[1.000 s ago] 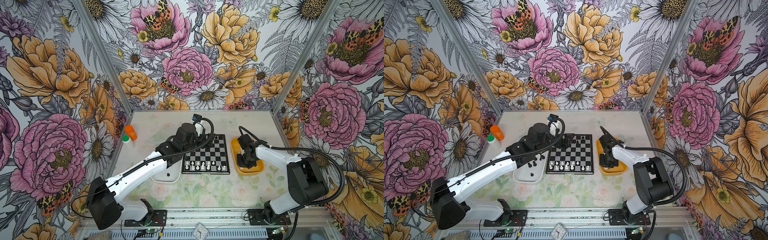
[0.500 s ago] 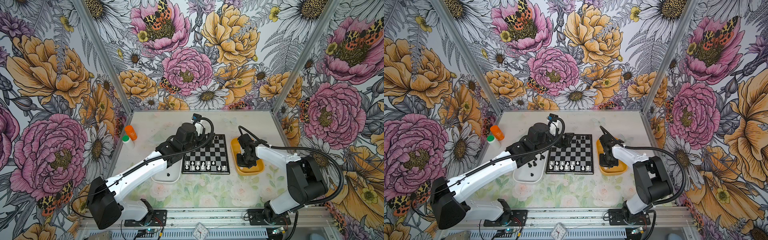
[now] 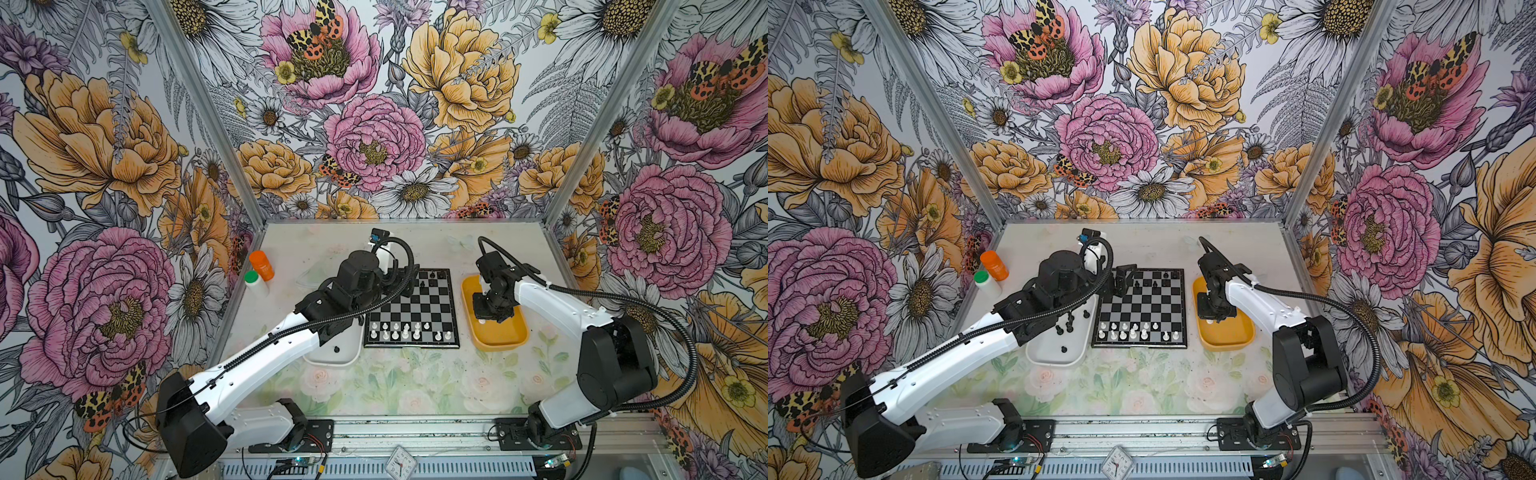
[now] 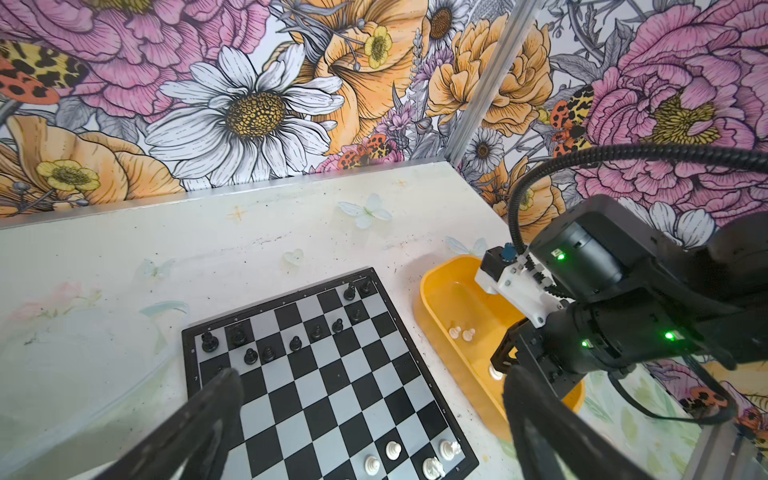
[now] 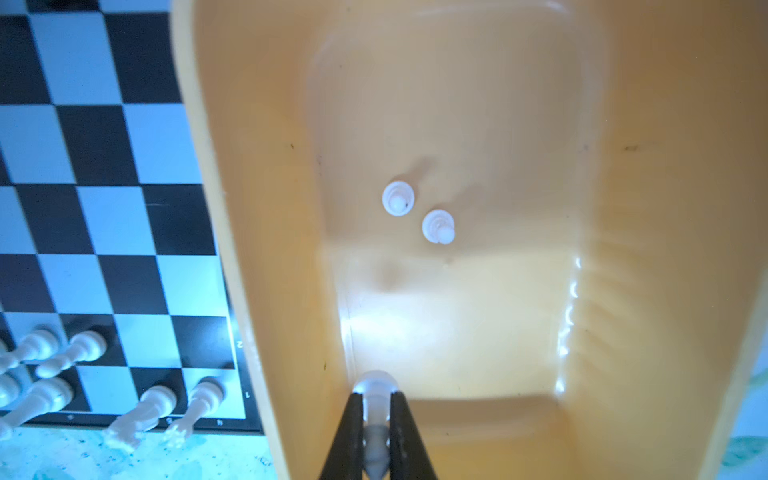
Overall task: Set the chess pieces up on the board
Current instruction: 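Lift the white piece out of the yellow tray with the right gripper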
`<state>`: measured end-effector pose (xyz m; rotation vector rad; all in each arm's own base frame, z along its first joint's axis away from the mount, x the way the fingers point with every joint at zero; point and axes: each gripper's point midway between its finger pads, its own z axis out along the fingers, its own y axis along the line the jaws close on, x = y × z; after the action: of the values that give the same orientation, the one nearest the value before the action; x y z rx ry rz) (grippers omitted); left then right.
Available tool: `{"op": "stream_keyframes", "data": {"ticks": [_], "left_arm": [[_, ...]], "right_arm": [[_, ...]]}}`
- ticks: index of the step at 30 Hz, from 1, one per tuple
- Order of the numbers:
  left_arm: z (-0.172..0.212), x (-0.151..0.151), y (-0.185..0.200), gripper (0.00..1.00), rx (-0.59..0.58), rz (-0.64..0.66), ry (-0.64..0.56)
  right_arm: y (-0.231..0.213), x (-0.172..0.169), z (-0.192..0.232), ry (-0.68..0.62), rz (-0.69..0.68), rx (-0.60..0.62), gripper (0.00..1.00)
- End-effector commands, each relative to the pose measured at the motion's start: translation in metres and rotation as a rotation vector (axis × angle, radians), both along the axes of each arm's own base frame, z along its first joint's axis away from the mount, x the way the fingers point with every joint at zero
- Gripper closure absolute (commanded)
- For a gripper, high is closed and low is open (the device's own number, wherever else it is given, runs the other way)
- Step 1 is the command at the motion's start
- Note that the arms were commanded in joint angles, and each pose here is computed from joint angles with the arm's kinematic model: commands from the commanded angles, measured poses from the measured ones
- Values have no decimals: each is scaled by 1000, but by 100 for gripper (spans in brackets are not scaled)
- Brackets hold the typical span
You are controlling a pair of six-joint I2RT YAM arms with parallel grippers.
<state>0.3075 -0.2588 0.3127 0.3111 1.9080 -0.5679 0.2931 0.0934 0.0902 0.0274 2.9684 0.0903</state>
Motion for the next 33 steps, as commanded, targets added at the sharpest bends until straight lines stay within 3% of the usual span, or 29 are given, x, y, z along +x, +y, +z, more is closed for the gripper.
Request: {"op": "stream_keyframes", "data": {"ticks": [1, 10, 18, 33], "left_arm": [[4, -3, 26, 1, 3, 81, -18], [6, -26, 67, 1, -19, 166, -30], [3, -54, 97, 1, -50, 217, -22], [-12, -106, 109, 1, -62, 101, 78]], "right_arm": [[-1, 7, 28, -47, 17, -9, 90], [42, 19, 60, -91, 120, 0, 90], [101, 9, 60, -85, 227, 19, 90], [150, -24, 26, -38, 277, 31, 90]]}}
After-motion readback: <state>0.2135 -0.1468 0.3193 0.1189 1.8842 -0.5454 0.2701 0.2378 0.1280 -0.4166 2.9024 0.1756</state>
